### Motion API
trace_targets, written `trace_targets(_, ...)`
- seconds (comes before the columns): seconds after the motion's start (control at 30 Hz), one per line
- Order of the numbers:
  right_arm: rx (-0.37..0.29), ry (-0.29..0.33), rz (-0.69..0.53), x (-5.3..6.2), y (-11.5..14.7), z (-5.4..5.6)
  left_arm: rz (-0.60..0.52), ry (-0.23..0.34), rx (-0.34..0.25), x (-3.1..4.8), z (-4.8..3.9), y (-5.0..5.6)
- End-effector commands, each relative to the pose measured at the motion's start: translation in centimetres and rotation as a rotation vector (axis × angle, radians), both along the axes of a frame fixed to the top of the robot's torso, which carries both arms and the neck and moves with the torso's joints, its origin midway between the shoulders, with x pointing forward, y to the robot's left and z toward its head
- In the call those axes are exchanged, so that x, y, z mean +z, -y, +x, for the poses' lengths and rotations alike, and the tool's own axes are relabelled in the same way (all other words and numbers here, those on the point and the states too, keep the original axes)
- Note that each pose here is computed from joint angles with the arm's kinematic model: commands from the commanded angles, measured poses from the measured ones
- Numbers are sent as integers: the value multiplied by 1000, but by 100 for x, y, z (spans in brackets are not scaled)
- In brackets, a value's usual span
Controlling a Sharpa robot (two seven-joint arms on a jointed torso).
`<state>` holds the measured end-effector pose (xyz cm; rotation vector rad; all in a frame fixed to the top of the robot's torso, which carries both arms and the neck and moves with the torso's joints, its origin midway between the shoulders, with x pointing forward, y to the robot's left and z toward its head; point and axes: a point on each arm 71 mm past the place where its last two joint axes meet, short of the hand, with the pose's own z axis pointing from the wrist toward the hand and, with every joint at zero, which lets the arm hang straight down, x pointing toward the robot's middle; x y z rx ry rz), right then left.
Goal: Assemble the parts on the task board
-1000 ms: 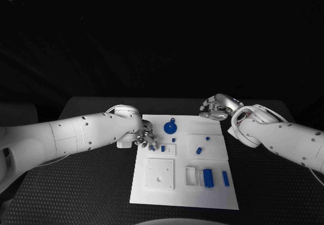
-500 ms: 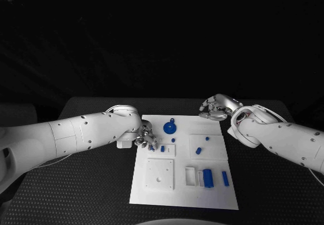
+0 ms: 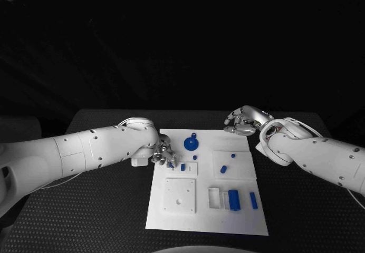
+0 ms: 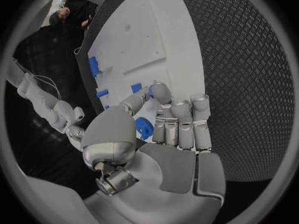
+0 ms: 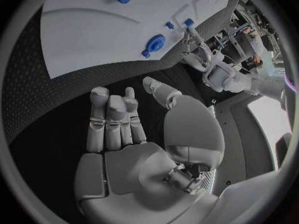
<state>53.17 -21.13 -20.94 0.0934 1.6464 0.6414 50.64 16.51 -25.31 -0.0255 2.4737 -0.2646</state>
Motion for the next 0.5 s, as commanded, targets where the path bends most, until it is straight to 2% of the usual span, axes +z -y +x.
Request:
trace_targets(0.03,14,-4,1,-4,-9,-6,-29,18,11,6,11,8)
trace_targets(0.2,15,-1,2,-1,-3,-8,-91,-18,41,19,0,-50)
trace_targets(0.33,18,2,4,3,-3,-11,-185,-42,79,96,19,-103)
trace_targets(0.5,38,10,12,15,-40,-30,-378,-80,127,237,74,-187)
